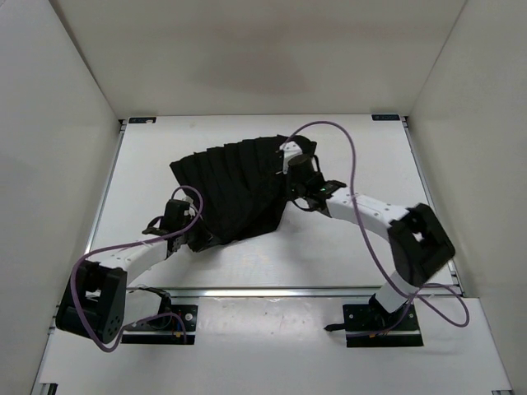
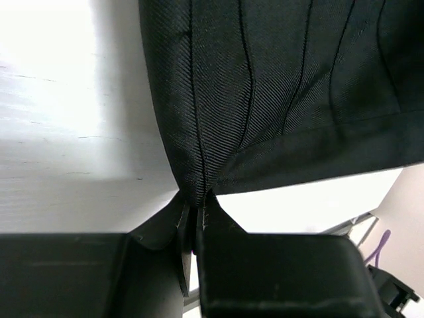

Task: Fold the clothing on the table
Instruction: Flatten the skirt out, then fold the skirt

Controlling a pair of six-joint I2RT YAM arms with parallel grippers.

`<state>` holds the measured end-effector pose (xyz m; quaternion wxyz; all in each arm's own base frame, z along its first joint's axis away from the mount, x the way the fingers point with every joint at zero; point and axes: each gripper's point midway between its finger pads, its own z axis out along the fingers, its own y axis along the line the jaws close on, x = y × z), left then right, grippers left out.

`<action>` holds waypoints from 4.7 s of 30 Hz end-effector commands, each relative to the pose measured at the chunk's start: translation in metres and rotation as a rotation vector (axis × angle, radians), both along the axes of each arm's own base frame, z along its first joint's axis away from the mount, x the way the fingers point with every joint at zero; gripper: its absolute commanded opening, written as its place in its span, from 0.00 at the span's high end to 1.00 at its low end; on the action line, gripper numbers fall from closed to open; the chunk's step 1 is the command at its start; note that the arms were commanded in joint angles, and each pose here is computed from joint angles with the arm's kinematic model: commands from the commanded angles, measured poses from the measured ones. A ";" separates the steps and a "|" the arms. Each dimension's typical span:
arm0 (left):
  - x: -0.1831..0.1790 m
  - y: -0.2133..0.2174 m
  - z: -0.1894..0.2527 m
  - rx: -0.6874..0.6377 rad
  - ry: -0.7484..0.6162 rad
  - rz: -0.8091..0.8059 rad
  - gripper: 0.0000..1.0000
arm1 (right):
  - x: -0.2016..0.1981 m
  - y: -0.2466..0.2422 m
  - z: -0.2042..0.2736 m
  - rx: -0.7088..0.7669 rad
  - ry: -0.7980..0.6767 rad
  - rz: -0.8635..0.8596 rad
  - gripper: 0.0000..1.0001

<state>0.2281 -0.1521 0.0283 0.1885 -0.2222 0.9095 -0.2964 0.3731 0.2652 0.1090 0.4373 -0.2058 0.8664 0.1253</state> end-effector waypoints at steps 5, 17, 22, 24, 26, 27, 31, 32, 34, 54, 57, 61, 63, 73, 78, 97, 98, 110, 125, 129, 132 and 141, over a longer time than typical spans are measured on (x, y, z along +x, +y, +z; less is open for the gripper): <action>0.011 0.013 0.015 0.060 -0.052 0.010 1.00 | -0.043 -0.077 0.029 -0.045 -0.062 -0.125 1.00; 0.013 0.015 0.018 0.087 -0.070 -0.004 1.00 | -0.117 -0.108 -0.032 0.063 0.222 -0.198 0.48; 0.012 0.016 0.016 0.095 -0.063 -0.011 1.00 | -0.120 -0.101 -0.009 0.313 0.266 -0.154 0.38; 0.012 0.015 0.013 0.095 -0.061 -0.019 1.00 | -0.115 -0.100 -0.001 0.396 0.230 -0.146 0.34; 0.012 0.014 0.011 0.101 -0.055 -0.026 1.00 | -0.111 -0.100 -0.003 0.439 0.232 -0.150 0.33; 0.012 0.014 0.009 0.102 -0.050 -0.028 1.00 | -0.110 -0.100 -0.009 0.447 0.245 -0.160 0.34; 0.012 0.011 0.007 0.106 -0.043 -0.046 1.00 | -0.109 -0.080 -0.022 0.450 0.335 -0.108 0.36; 0.014 0.011 0.007 0.105 -0.046 -0.046 1.00 | -0.111 -0.075 -0.029 0.440 0.365 -0.100 0.35; 0.014 0.013 0.008 0.102 -0.046 -0.040 1.00 | -0.110 -0.069 -0.033 0.441 0.369 -0.095 0.34; 0.011 0.014 0.001 0.122 -0.031 -0.051 1.00 | -0.087 -0.068 -0.057 0.415 0.402 -0.154 0.75; 0.011 0.016 0.000 0.122 -0.024 -0.045 1.00 | -0.085 -0.072 -0.057 0.427 0.400 -0.166 0.96; 0.007 0.018 -0.004 0.137 -0.007 -0.066 1.00 | -0.089 -0.074 -0.062 0.436 0.437 -0.169 1.00; 0.008 0.022 -0.001 0.161 0.003 -0.078 1.00 | -0.093 -0.080 -0.059 0.418 0.441 -0.182 1.00; 0.157 0.000 0.100 0.238 -0.203 -0.312 1.00 | 0.041 -0.130 0.099 0.344 0.125 -0.167 1.00; 0.261 0.004 0.322 0.373 -0.718 -0.176 1.00 | 0.111 -0.141 0.291 0.303 -0.265 -0.128 1.00; 0.017 0.030 0.134 0.434 -0.363 -0.259 1.00 | -0.110 -0.119 0.056 0.260 0.228 -0.179 1.00; 0.007 0.035 0.128 0.441 -0.330 -0.258 1.00 | -0.119 -0.117 0.058 0.283 0.246 -0.183 1.00; 0.132 0.016 0.168 0.460 -0.390 -0.291 1.00 | 0.020 -0.146 0.132 0.318 0.100 -0.183 1.00; 0.198 0.043 0.324 0.542 -0.803 -0.081 1.00 | 0.041 -0.192 0.262 0.140 -0.315 -0.290 1.00; 0.148 0.040 0.254 0.496 -0.674 -0.118 1.00 | 0.000 -0.207 0.171 0.131 -0.129 -0.337 1.00; 0.100 0.033 0.190 0.473 -0.547 -0.167 1.00 | -0.032 -0.203 0.120 0.105 -0.019 -0.342 1.00; 0.013 0.039 0.155 0.435 -0.371 -0.180 1.00 | -0.133 -0.138 0.056 0.176 0.245 -0.222 1.00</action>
